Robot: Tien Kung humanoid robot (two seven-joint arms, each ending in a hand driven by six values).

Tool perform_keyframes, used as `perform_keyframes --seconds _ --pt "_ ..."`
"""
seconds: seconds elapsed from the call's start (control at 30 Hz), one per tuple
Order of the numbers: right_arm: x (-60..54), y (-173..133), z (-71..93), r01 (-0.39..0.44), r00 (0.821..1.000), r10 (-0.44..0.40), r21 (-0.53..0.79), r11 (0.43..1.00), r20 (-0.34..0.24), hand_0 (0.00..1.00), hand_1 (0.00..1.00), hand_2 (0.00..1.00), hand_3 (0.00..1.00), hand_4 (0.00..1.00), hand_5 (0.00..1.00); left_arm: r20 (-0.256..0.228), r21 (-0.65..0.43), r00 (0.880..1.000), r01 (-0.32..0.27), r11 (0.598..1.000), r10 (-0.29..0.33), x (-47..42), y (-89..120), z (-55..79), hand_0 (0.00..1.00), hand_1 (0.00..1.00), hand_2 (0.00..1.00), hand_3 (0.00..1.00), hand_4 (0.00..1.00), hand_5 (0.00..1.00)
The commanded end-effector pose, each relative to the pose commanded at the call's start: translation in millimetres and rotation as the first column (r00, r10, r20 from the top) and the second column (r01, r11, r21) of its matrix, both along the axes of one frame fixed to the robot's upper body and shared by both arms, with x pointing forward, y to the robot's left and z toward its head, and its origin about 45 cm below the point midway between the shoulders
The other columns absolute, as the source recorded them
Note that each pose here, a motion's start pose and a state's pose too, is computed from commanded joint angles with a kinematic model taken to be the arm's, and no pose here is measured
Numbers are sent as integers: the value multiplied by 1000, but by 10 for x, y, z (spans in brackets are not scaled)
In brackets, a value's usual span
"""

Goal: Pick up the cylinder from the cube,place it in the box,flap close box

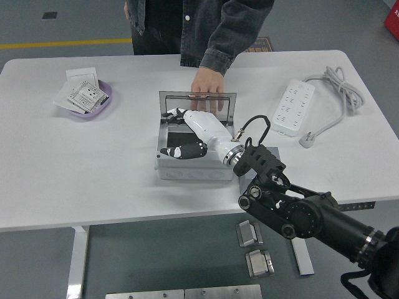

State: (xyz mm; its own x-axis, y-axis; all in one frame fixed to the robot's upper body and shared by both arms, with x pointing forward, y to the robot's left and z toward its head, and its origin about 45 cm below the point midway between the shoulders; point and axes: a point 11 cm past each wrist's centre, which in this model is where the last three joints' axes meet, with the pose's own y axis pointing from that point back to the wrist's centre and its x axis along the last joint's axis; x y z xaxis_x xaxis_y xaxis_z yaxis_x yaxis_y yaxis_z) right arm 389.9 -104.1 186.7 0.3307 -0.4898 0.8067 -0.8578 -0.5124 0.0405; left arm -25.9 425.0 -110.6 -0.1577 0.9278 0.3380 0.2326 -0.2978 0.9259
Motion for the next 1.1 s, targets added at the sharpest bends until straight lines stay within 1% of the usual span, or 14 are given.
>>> perform_keyframes --seconds 0.07,0.17,0.27,0.33,0.4,0.5,0.57,0.63,0.83,0.97,1.1 --pt "18 -48 116 2 1000 -2 32 999 -9 753 634 662 772 933 407 -3 -1 1000 0 1000 0 -13 -4 -1 645 660 558 669 700 327" --pt "66 -84 362 -3 1000 3 79 997 1 753 634 662 772 933 407 -6 0 1000 0 1000 0 -21 -5 -1 645 660 558 669 700 327" --pt "134 -80 683 -19 999 13 104 994 52 744 633 669 770 927 420 -6 1 1000 0 1000 0 -20 1 1 645 660 559 668 700 327" --pt "213 -102 871 -18 996 8 105 994 89 744 633 669 770 927 420 -6 2 1000 1 1000 -1 -19 6 3 645 660 559 668 700 327" --pt "298 -137 986 -8 994 -4 101 995 113 744 633 669 770 927 420 -7 2 1000 1 1000 -1 -18 10 4 645 660 559 668 700 327" --pt "433 -187 1062 13 992 -24 90 996 124 746 633 673 765 924 429 -9 3 1000 3 1000 -3 -19 17 7 645 659 558 668 699 326" --pt "514 -201 1058 24 993 -33 75 997 116 746 633 673 765 924 429 -9 4 1000 4 1000 -4 -16 25 10 645 659 558 668 699 326" --pt "572 -209 1006 32 994 -38 57 998 98 746 633 673 765 924 429 -9 5 1000 5 1000 -5 -4 32 13 645 659 558 668 699 326" --pt "707 -323 693 84 996 -83 -15 996 26 746 632 675 758 923 435 5 10 1000 9 1000 -9 74 57 22 644 658 557 667 698 325" --pt "744 -430 516 120 993 -121 -41 992 -5 746 633 676 757 922 433 7 11 1000 11 1000 -11 95 63 24 644 658 557 667 698 326" --pt "707 -460 436 121 992 -122 -52 991 -13 746 632 678 759 913 446 8 11 1000 11 1000 -11 99 61 23 644 658 557 666 698 325"
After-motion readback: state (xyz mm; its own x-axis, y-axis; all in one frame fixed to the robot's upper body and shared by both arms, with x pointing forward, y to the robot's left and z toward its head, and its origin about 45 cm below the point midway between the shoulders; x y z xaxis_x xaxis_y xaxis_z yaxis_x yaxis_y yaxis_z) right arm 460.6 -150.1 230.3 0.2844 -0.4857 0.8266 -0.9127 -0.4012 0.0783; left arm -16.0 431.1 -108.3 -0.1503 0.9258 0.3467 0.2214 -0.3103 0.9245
